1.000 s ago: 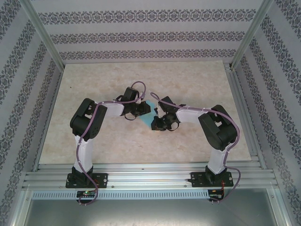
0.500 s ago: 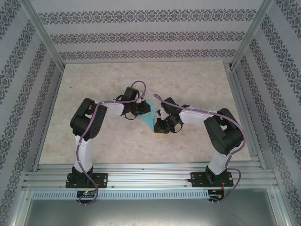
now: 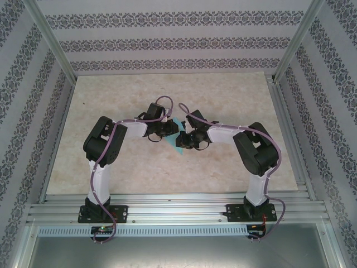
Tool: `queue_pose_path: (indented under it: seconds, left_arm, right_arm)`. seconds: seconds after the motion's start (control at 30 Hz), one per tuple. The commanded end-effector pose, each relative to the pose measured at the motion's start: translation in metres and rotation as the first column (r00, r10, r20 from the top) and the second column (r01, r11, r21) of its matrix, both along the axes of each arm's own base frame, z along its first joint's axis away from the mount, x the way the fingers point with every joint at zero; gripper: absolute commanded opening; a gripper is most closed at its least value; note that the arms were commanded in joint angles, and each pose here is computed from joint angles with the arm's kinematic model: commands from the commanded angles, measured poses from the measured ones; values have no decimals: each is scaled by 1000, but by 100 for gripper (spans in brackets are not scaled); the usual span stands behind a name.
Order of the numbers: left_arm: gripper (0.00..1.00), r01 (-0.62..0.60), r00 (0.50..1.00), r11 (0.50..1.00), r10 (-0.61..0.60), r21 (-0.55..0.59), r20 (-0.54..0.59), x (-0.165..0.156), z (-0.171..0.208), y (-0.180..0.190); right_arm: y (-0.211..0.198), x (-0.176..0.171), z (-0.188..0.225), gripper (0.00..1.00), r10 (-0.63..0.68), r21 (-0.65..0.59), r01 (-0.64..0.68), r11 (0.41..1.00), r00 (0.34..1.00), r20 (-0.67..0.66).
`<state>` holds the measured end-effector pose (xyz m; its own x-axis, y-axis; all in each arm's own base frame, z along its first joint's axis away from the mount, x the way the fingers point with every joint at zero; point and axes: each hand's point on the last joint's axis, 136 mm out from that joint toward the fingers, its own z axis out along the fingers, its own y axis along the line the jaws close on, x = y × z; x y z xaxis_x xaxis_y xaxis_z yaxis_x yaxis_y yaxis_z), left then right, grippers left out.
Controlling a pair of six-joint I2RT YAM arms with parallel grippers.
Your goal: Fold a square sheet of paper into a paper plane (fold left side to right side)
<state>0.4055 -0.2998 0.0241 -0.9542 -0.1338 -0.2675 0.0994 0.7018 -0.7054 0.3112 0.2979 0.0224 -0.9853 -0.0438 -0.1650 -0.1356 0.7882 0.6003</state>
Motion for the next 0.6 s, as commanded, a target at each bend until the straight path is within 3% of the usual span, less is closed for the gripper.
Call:
queue_pose_path:
  seconds: [0.0,0.17,0.4,0.57]
  left_arm:
    - [16,-44,996,986,57,158,-74,-12,-54,28]
    - [16,-45,996,985,58,167,-73,-11,-54,30]
    - [16,-39,997,985,50,167,-66,-9,-50,29]
    - [20,-24,998,992,30,127,-46,-4,-27,21]
  right_arm:
    - [-4,12,-8,14,-11,-65,13,998,999,34]
    - [-31,-16,-31,14,-11,-178,1,984,999,-52]
    - [-47,-62,-35,14,6,-182,-29,983,992,-129]
    - [-44,-49,-9,18,-14,-122,8,992,999,-46]
